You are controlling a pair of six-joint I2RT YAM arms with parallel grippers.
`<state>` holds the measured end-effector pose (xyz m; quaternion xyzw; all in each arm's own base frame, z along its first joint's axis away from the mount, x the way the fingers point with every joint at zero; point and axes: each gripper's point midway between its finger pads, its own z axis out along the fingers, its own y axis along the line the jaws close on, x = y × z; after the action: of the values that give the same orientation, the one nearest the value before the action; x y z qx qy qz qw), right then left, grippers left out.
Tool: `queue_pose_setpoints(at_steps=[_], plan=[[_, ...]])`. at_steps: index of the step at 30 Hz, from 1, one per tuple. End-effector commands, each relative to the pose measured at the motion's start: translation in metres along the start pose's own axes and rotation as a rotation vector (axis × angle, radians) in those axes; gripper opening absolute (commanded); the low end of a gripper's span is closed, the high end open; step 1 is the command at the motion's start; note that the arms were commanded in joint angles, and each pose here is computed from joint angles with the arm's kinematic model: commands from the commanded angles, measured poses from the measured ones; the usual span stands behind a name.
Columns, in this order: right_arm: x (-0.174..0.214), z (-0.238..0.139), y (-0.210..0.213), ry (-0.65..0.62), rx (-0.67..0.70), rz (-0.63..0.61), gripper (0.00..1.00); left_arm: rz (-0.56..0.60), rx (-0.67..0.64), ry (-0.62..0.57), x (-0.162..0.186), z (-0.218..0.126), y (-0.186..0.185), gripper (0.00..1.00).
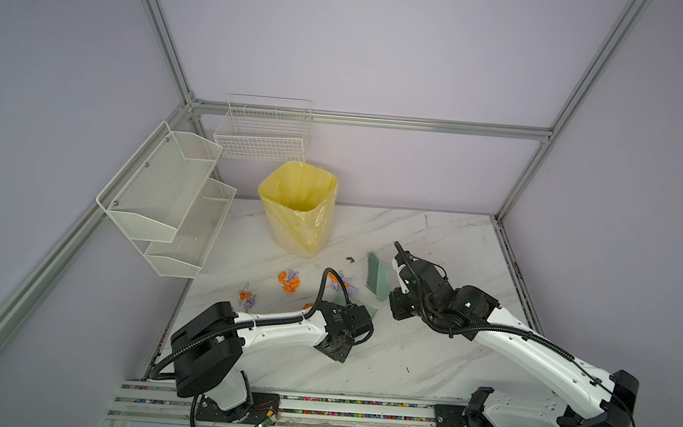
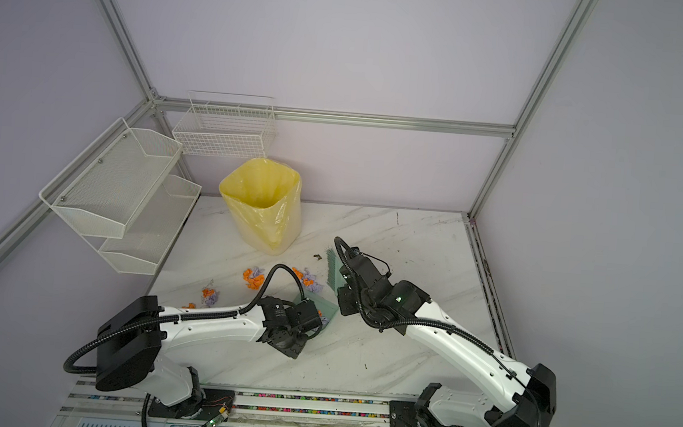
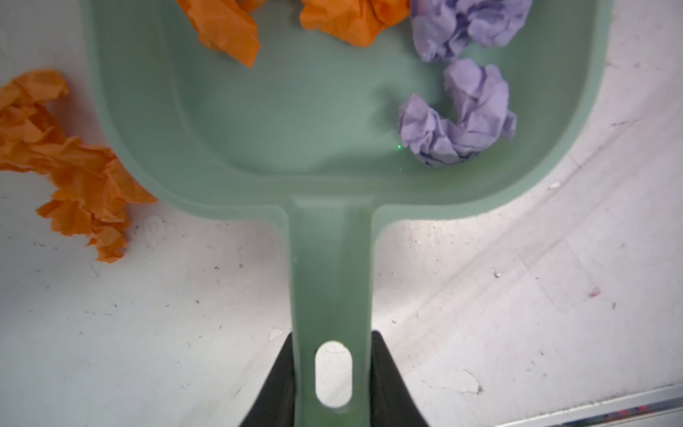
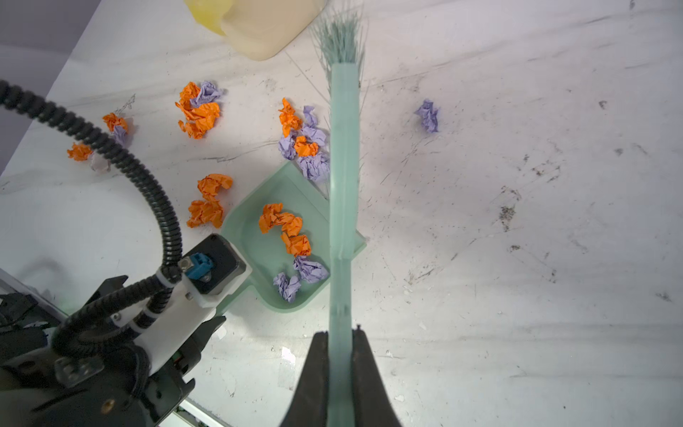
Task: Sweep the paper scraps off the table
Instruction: 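Lift the filled dustpan toward the yellow bin with left gripper while right draws back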
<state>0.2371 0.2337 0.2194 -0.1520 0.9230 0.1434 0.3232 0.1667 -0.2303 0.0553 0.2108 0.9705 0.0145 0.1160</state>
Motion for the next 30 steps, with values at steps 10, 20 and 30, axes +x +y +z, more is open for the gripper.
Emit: queue_pose_setpoints(at_steps=[10, 20, 30], plan=[[-0.053, -0.013, -0.029, -0.202, 0.086, 0.122, 0.00, 0.021, 0.071, -0.264, -0.050, -0.067, -0.025, 0.00], [-0.065, -0.005, -0.062, -0.266, 0.046, 0.231, 0.00, -0.075, 0.085, -0.325, -0.074, -0.096, -0.029, 0.00], [-0.072, -0.015, -0.077, -0.322, 0.072, 0.292, 0.00, -0.090, 0.096, -0.404, -0.108, -0.132, -0.030, 0.00]])
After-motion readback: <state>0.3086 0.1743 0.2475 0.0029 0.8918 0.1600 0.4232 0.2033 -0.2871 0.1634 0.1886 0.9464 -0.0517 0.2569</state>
